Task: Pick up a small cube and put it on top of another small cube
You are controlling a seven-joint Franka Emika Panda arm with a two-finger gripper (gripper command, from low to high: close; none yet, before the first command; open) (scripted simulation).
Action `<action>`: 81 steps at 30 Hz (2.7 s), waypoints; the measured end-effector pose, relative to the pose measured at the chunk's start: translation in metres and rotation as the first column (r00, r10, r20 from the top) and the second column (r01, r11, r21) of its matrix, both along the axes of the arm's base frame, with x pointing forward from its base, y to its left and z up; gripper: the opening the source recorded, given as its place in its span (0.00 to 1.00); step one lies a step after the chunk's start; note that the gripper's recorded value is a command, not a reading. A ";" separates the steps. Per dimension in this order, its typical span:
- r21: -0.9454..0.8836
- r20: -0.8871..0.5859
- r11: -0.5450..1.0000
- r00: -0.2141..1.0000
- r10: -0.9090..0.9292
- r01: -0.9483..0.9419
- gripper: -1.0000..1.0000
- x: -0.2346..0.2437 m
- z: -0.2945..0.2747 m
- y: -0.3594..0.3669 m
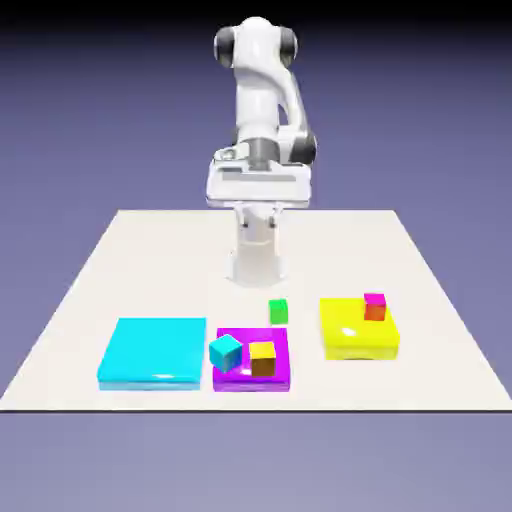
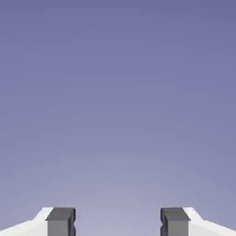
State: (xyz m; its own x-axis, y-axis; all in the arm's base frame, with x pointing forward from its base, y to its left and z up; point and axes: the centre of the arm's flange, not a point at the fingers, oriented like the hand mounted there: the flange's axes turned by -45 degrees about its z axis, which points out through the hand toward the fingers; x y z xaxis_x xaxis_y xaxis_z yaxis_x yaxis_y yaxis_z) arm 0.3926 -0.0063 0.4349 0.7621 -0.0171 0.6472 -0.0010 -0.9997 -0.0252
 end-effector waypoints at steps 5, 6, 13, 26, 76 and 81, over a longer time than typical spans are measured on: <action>0.182 -0.388 0.959 0.912 -0.131 0.215 0.50 -0.006 -0.097 -0.035; 0.207 -0.461 0.942 0.875 -0.145 0.264 0.50 -0.010 -0.116 -0.040; 0.259 -0.849 0.745 0.513 -0.128 0.615 0.50 -0.063 -0.225 -0.058; 0.009 -0.981 0.118 -0.014 0.193 0.993 0.50 -0.164 -0.318 -0.065; 0.007 -0.980 -0.697 0.142 0.136 0.717 0.00 0.014 -0.217 -0.063; 0.007 -0.980 -0.698 0.143 0.137 0.716 1.00 0.036 -0.250 -0.041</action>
State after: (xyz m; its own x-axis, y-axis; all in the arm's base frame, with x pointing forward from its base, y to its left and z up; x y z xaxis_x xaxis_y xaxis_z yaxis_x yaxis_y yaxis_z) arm 0.4285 -0.0469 0.1850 -0.3450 -0.3388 -0.8753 -0.6991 0.7150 -0.0013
